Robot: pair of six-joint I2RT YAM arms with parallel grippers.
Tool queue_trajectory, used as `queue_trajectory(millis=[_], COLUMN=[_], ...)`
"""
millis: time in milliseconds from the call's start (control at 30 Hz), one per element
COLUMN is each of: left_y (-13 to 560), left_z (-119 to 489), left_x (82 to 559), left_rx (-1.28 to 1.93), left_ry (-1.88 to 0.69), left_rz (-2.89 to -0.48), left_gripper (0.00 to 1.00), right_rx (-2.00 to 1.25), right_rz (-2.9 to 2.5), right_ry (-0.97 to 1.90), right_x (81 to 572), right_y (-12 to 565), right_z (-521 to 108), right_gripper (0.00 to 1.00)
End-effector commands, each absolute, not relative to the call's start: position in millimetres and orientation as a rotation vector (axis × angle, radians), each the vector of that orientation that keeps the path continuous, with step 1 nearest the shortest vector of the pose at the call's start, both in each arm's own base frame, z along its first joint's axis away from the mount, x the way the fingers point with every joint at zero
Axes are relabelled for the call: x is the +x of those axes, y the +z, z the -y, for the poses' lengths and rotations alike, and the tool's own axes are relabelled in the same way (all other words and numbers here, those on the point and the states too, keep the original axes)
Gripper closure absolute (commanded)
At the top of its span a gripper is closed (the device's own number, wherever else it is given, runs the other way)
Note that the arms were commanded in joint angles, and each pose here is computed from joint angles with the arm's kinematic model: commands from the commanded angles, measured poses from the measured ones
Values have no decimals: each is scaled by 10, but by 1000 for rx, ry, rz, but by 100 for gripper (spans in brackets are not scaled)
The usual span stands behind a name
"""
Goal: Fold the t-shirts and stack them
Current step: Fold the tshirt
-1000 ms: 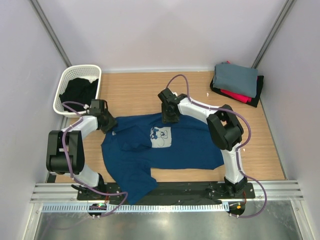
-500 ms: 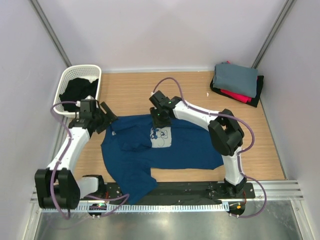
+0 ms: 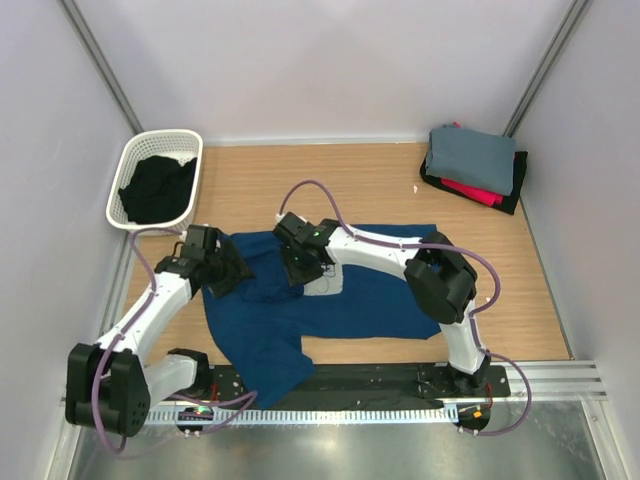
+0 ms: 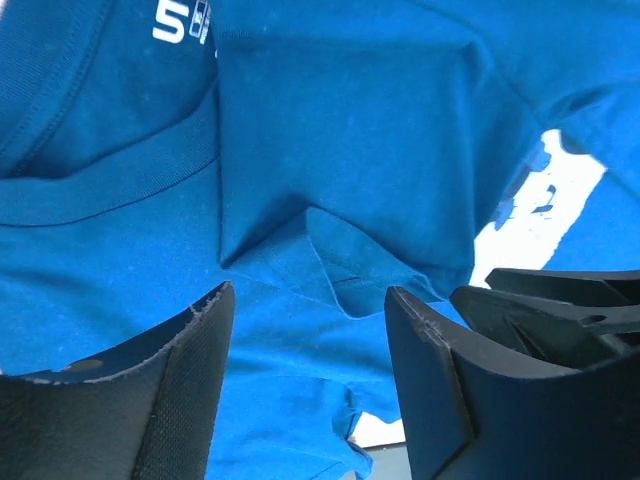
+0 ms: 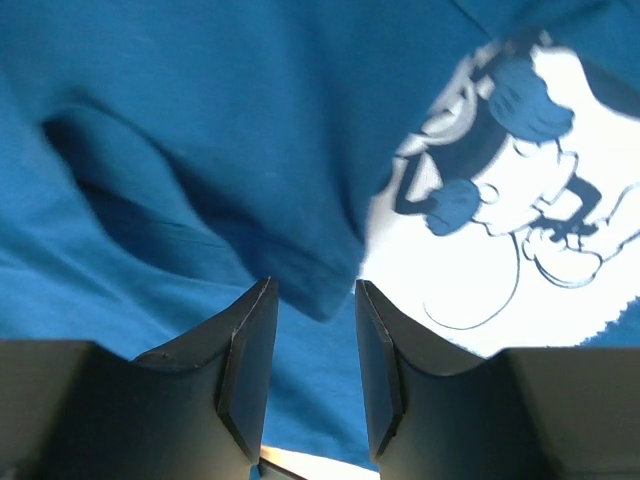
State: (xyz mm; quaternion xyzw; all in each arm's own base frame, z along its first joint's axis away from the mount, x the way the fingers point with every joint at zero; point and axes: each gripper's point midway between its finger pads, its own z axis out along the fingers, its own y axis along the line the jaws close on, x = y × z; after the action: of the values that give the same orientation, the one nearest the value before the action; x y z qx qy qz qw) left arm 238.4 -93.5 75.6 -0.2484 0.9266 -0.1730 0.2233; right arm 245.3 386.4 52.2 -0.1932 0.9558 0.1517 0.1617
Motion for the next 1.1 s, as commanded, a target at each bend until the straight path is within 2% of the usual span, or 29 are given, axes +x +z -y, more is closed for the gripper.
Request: queue_trajectory(millis=[0, 233, 533, 833, 1067], left_y=[710, 592, 485, 707, 495], left_z=[965, 1028, 1085, 1010, 909], left_x=[2475, 2526, 2475, 2179, 1907], left_rx=[-694, -639, -571, -625, -817], left_ry=[-469, -452, -384, -357, -304], left_rz=[-2555, -2583, -2637, -2631, -2648], left_gripper=[38, 44, 60, 58, 57], right_rx=[-429, -379, -373, -297, -270], right_rz=[-2752, -2772, -2760, -2734, -2757], right_ry=[394, 367, 386, 422, 465], right_x=[2463, 2377, 2414, 2419, 2383], right_y=[436, 359, 375, 561, 513], right_z=[-3789, -3693, -3766, -3764, -3820], right_gripper=[57, 59, 61, 62, 63])
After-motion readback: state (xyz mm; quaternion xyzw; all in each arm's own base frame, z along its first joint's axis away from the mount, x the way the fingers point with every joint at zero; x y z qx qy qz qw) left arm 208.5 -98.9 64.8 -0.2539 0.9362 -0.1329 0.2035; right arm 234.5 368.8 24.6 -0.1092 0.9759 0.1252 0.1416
